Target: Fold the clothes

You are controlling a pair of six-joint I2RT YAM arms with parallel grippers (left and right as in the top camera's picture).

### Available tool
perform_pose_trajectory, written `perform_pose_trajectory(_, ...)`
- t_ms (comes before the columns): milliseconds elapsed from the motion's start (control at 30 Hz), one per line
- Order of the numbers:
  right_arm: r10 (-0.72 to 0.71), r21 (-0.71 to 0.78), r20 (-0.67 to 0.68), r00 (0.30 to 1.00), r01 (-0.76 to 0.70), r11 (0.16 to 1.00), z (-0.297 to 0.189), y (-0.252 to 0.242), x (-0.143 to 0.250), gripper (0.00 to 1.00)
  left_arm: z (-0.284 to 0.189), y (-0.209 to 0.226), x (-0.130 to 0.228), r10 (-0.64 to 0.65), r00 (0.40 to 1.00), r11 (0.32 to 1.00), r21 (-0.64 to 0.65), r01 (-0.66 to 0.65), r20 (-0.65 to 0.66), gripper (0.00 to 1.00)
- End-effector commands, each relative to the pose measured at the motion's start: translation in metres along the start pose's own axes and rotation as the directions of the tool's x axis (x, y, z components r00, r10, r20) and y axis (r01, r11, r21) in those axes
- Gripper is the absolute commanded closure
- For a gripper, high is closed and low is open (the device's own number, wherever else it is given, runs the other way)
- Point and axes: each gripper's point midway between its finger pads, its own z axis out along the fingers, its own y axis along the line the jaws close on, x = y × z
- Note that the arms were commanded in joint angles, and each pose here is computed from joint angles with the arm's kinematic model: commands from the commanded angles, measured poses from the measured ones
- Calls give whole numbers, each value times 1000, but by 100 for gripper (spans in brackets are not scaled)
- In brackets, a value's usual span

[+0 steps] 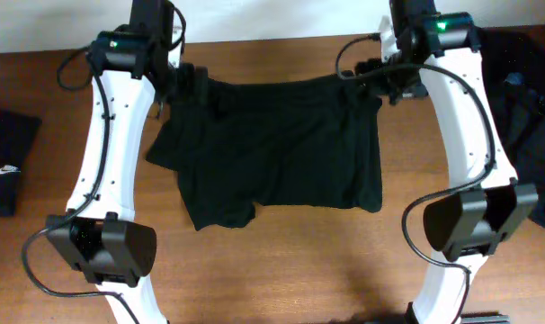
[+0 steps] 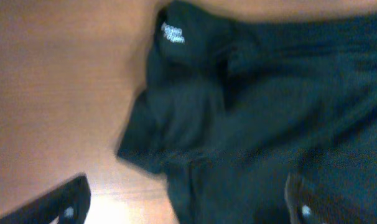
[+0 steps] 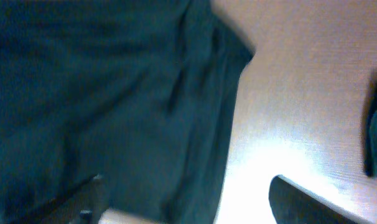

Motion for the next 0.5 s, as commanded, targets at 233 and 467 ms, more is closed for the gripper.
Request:
perform_pose_trajectory(233, 36, -95, -259, 965, -62, 994, 12, 14, 60, 96, -7, -31, 69, 23, 959, 989, 145, 19, -283, 6)
perform_pose_trajectory(467, 19, -88, -422, 906, -61, 994, 48, 23, 105, 96, 9, -58, 108, 72, 905, 984, 180, 5, -419, 99)
